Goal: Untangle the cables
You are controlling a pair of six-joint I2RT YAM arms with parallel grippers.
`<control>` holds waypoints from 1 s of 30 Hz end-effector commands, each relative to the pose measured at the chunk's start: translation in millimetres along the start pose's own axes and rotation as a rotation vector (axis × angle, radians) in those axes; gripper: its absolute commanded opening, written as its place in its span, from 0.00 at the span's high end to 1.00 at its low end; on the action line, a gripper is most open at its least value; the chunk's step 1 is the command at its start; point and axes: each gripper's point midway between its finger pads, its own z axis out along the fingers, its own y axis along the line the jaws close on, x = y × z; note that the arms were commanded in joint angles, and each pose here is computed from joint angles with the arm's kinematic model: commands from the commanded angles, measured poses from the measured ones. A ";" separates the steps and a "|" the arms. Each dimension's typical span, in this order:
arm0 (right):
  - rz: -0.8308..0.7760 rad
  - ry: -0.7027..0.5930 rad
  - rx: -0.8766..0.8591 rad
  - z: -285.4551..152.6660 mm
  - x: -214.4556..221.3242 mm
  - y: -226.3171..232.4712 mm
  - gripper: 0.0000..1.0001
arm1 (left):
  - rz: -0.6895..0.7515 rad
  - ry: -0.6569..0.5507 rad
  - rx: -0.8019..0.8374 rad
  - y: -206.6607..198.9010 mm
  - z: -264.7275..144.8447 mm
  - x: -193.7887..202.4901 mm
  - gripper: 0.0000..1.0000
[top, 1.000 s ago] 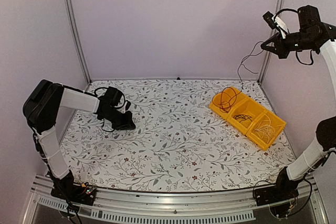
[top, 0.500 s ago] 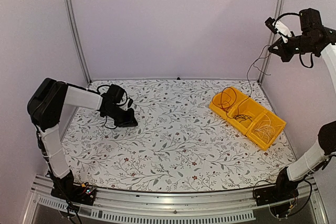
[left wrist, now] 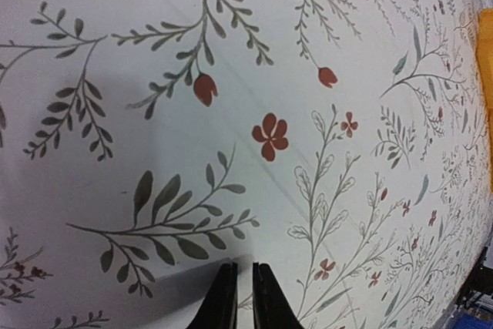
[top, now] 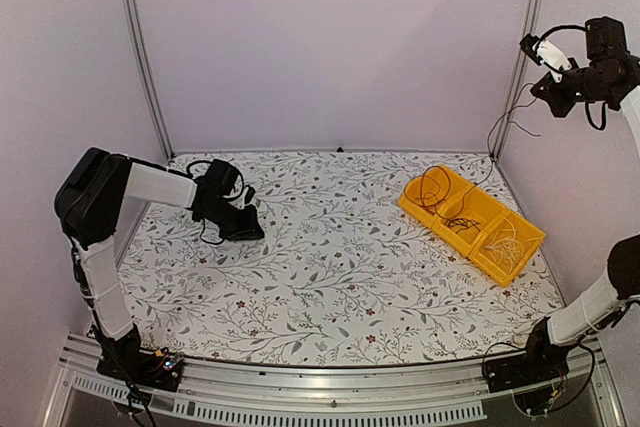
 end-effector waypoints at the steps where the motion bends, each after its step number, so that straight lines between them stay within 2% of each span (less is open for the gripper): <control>1: -0.028 -0.055 0.088 -29.8 -16.3 -12.4 1.00 | -0.023 0.059 -0.042 16.6 10.3 14.4 0.94; 8: -0.035 -0.104 0.171 -54.8 -30.1 -23.2 1.00 | -0.020 0.062 -0.036 14.7 11.5 15.0 0.93; 22: 0.013 -0.009 0.083 -15.5 7.1 -1.7 1.00 | -0.018 0.068 -0.025 10.9 14.4 20.1 0.92; 30: 0.020 -0.072 0.037 -17.0 -6.2 4.3 1.00 | -0.035 0.074 -0.028 13.8 13.1 30.8 0.92</control>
